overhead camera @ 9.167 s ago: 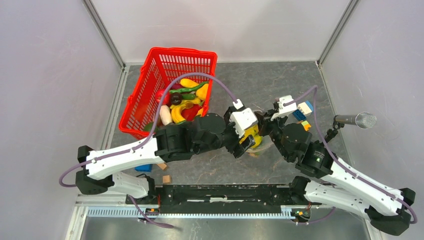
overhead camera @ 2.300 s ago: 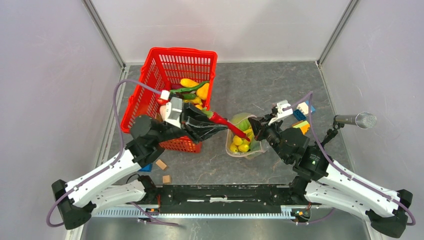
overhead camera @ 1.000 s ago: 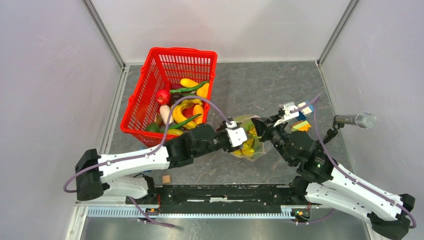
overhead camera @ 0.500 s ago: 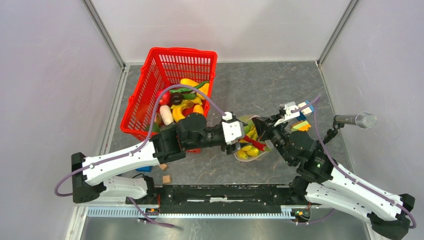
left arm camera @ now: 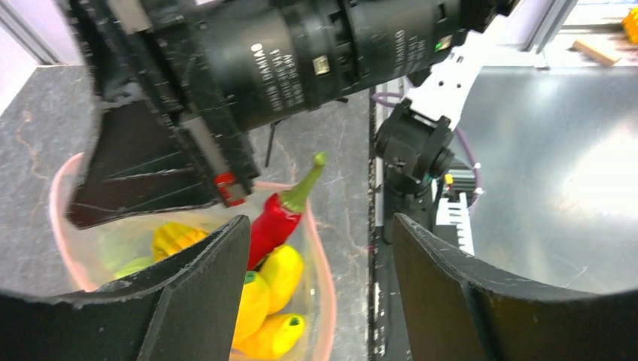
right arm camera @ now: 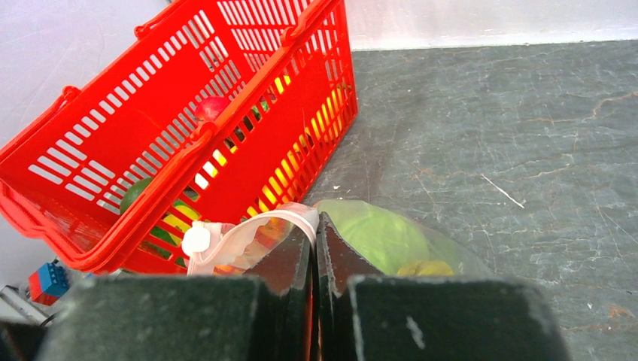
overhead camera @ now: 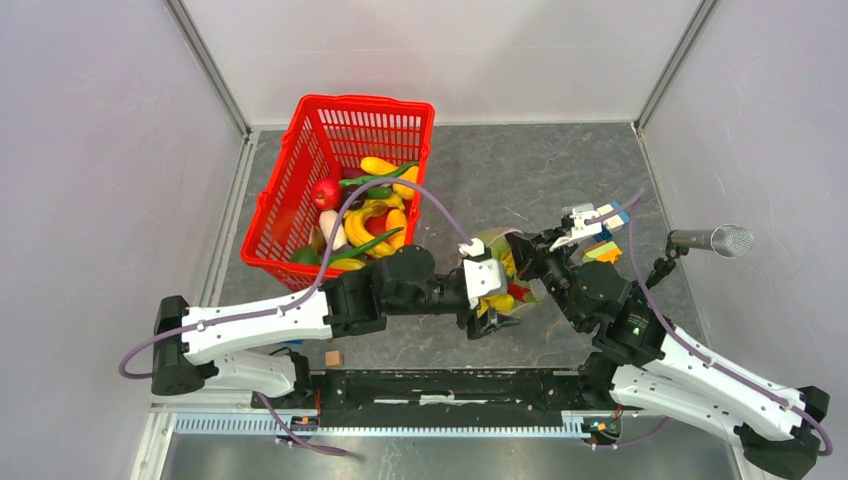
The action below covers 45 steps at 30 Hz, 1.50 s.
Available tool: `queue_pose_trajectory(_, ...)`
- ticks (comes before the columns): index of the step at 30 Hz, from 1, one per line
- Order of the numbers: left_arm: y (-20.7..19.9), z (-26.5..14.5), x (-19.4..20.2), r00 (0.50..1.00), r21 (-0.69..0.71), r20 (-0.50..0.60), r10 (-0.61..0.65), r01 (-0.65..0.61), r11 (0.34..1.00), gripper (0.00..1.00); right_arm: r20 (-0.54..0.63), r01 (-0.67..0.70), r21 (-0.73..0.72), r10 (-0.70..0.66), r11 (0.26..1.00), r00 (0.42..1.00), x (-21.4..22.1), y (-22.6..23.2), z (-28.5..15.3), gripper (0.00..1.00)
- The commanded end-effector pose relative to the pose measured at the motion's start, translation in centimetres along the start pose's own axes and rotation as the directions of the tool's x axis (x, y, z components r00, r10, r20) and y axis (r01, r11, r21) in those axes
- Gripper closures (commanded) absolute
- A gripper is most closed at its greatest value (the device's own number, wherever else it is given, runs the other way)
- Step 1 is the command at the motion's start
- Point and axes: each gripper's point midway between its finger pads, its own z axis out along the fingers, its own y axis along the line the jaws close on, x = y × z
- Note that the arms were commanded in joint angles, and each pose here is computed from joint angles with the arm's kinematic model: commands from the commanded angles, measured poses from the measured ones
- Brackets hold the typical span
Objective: Place the food in the zip-top bag and seal the zipper
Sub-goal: Place the fake vegetable in the zipper food storage bag.
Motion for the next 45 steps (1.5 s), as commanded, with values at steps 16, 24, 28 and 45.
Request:
queue_pose_trajectory(16, 0.4, 3.8, -0.3, 0.965, -0.289, 0.217, -0.146, 0.206, 0.935, 0.25, 0.086, -0.099, 0.032, 0.096, 0.995, 0.992, -3.1, 0.3, 0.2, 0.95)
queue_pose_trajectory(24, 0.6, 4.3, -0.6, 0.959, -0.352, 0.275, -0.064, 0.163, 0.922, 0.25, 0.08, -0.099, 0.016, 0.098, 0.995, 0.992, -3.1, 0.7, 0.4, 0.95)
queue_pose_trajectory(28, 0.9, 4.6, -0.1, 0.962, -0.411, 0.272, -0.019, 0.134, 0.902, 0.27, 0.082, -0.096, 0.013, 0.095, 0.995, 0.992, -3.3, 0.8, 0.4, 0.95)
queue_pose_trajectory(45, 1.1, 2.9, 1.1, 0.974, -0.484, 0.211, 0.087, 0.027, 0.875, 0.85, 0.087, -0.082, 0.062, 0.077, 0.995, 0.993, -3.1, -0.5, -0.2, 0.94)
